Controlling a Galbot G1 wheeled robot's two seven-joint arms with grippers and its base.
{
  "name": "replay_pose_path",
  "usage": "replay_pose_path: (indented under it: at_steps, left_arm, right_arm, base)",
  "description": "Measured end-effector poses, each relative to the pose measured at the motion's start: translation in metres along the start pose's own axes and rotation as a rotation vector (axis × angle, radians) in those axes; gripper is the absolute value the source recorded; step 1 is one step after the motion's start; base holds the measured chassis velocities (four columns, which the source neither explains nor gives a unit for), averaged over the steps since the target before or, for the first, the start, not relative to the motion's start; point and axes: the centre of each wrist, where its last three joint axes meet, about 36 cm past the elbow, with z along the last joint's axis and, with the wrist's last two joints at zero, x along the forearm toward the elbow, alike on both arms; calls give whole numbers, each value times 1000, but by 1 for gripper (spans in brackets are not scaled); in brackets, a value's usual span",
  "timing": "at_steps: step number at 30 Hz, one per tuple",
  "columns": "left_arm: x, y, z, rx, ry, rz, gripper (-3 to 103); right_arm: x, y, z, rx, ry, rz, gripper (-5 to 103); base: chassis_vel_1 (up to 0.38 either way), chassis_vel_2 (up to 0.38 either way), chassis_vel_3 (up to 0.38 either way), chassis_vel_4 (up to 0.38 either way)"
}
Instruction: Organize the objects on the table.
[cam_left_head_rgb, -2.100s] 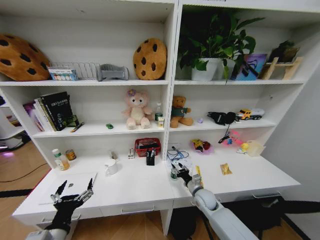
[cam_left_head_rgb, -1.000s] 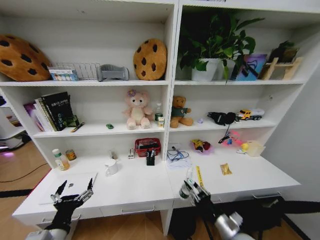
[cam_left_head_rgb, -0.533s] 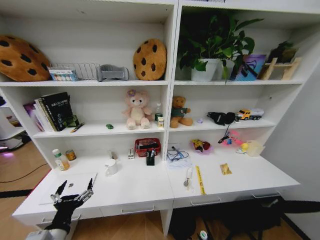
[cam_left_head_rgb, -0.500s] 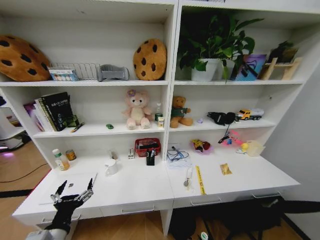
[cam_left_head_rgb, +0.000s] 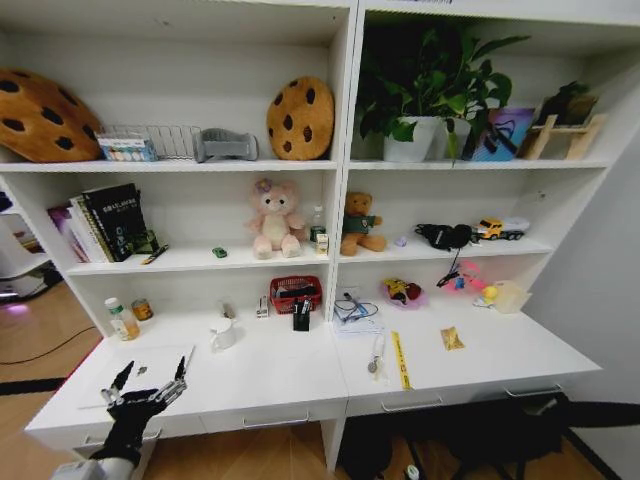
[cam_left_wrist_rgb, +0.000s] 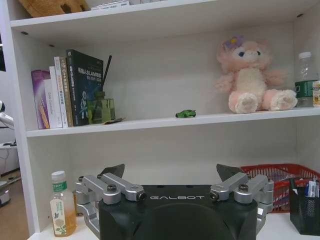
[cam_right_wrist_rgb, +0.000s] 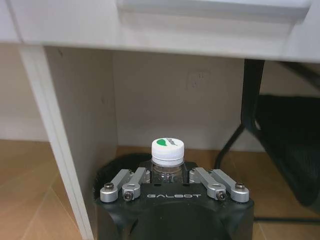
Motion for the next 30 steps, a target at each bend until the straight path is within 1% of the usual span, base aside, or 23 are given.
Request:
replay_pose_path:
  at_steps: [3, 4, 5, 6, 7, 9, 11, 16, 21, 25, 30]
  left_arm:
    - [0, 0, 0, 0, 0, 0, 100]
    - [0, 0, 0, 0, 0, 0, 100]
    - [0, 0, 0, 0, 0, 0, 100]
    - [0, 0, 0, 0, 0, 0, 100]
    - [0, 0, 0, 0, 0, 0, 100]
    - [0, 0, 0, 0, 0, 0, 100]
    - [0, 0, 0, 0, 0, 0, 100]
    - [0, 0, 0, 0, 0, 0, 100]
    - [0, 0, 0, 0, 0, 0, 100]
    - [0, 0, 0, 0, 0, 0, 100]
    - [0, 0, 0, 0, 0, 0, 100]
  right_arm:
    - [-32, -8, -1, -9, 27, 20, 28]
    - [-32, -8, -1, -9, 27, 20, 28]
    - [-41, -10, -4, -9, 25, 22, 28]
    - [-55, -13, -10, -7, 21, 27, 28]
    - [-55, -13, -10, -7, 21, 27, 28]
    - [-76, -17, -25, -4, 4, 36, 28]
    - [-88, -16, -34, -6, 3, 38, 28]
    - [-102, -8, -38, 3, 4, 43, 28]
    - [-113, 2, -45, -10, -4, 39, 28]
    - [-121, 13, -51, -15, -22, 28, 28]
    - [-125, 16, -55, -22, -60, 17, 28]
  base:
    - [0, 0, 0, 0]
    - [0, 0, 0, 0]
    - [0, 0, 0, 0]
    - [0, 0, 0, 0]
    - [0, 0, 0, 0]
    - [0, 0, 0, 0]
    - [0, 0, 0, 0]
    - [0, 0, 0, 0]
    - [0, 0, 0, 0]
    - [0, 0, 0, 0]
    - [0, 0, 0, 0]
